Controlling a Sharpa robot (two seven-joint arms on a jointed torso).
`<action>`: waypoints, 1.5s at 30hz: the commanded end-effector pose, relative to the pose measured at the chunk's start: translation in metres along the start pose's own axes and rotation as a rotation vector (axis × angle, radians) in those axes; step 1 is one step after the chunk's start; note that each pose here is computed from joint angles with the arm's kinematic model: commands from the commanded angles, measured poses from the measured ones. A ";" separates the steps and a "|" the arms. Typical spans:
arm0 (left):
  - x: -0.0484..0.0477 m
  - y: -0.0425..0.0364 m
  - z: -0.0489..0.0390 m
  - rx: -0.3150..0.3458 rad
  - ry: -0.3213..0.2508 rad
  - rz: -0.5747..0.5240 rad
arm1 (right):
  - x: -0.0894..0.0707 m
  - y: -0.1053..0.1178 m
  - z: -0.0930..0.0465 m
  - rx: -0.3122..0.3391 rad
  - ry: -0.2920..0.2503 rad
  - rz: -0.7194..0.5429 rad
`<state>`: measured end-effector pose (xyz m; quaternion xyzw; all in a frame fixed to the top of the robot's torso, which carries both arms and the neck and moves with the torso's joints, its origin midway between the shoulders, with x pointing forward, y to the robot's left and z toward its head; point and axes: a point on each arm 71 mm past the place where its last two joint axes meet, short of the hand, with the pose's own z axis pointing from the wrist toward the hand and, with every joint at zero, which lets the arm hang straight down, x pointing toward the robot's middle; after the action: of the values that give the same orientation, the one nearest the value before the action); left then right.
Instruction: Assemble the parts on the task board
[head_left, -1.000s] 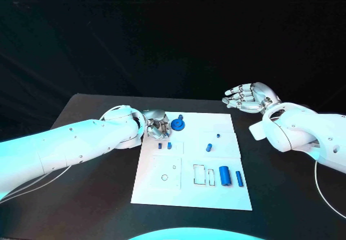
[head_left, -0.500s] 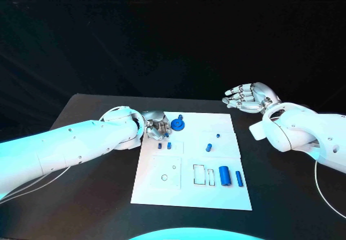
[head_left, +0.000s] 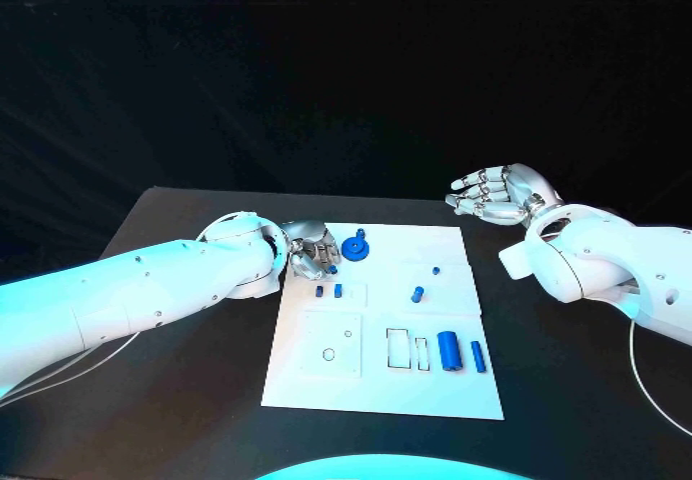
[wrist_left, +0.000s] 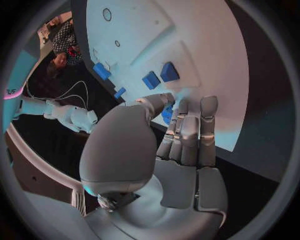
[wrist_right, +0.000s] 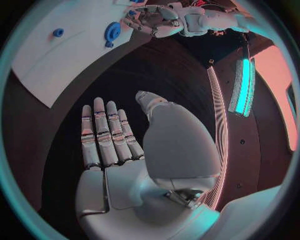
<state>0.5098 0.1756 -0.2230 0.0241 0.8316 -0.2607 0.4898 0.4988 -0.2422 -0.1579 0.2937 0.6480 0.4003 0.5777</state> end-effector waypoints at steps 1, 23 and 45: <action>0.0011 0.0029 -0.0011 -0.028 0.020 0.002 | 0.001 -0.001 0.000 0.000 0.027 -0.006; -0.0365 0.0430 -0.0356 0.137 -0.243 -0.569 | 0.021 -0.015 0.003 -0.114 0.321 -0.606; -0.0515 0.0449 -0.0564 0.363 -0.374 -1.066 | 0.058 -0.033 0.001 -0.176 0.318 -0.953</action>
<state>0.5048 0.2516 -0.1810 -0.3479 0.5949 -0.5873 0.4244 0.4927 -0.2104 -0.2153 -0.1257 0.7587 0.2054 0.6053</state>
